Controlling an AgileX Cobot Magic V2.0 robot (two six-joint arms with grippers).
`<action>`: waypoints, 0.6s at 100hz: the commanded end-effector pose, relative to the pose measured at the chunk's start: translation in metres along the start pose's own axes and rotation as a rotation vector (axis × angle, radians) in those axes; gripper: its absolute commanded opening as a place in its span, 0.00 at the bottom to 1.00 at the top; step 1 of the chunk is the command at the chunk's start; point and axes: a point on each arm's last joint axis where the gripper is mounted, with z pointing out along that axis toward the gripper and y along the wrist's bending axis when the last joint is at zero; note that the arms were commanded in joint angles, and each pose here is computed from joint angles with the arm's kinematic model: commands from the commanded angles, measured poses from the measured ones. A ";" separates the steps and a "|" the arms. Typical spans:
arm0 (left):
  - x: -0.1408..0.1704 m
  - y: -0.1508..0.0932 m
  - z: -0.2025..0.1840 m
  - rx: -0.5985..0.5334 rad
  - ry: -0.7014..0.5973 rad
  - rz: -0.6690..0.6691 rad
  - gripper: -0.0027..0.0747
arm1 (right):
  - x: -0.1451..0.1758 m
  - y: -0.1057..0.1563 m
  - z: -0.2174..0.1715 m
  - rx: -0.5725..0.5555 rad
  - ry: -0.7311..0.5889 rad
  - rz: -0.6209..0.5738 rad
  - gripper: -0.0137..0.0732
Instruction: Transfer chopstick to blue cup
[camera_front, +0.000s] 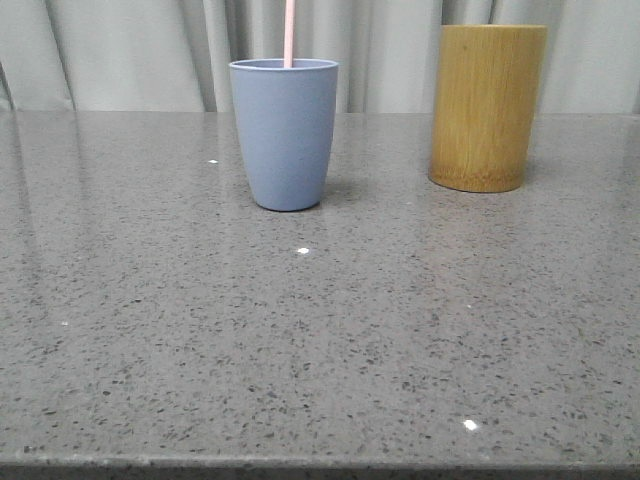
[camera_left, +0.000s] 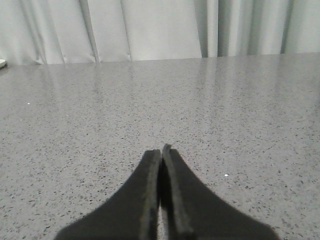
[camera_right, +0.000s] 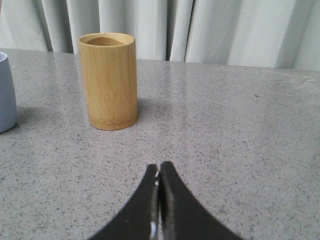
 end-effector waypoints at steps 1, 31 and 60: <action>-0.007 0.000 -0.003 0.005 -0.110 -0.016 0.01 | -0.005 0.000 -0.002 0.006 -0.130 0.003 0.08; -0.007 0.000 -0.003 0.005 -0.110 -0.016 0.01 | 0.030 -0.003 0.001 0.045 -0.092 0.060 0.08; -0.007 0.000 -0.003 0.005 -0.110 -0.016 0.01 | 0.039 -0.006 0.006 0.079 -0.165 0.074 0.08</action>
